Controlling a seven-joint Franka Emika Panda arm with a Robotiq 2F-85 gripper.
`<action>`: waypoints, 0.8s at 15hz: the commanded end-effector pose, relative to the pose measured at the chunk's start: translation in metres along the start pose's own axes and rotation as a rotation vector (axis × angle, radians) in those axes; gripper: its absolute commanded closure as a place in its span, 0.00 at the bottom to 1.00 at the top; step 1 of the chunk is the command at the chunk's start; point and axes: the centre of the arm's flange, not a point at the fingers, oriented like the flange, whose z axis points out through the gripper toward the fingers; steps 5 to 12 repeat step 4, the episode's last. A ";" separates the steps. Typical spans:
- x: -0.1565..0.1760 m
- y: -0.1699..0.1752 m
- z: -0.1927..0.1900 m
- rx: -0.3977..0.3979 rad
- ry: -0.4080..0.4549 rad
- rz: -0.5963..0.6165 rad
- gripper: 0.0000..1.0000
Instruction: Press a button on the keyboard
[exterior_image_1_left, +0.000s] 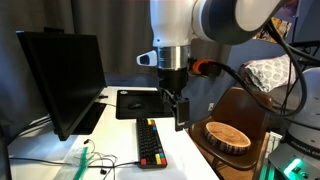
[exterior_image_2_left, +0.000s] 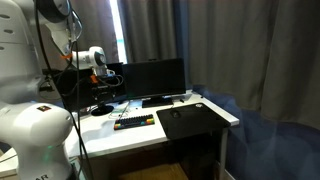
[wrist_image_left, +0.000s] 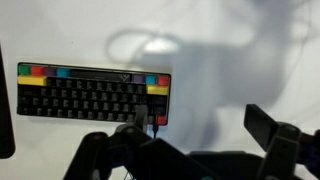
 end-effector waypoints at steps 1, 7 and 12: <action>-0.064 0.000 -0.006 -0.087 0.099 -0.117 0.00; -0.040 0.002 -0.006 -0.065 0.067 -0.087 0.00; -0.040 0.002 -0.006 -0.065 0.067 -0.087 0.00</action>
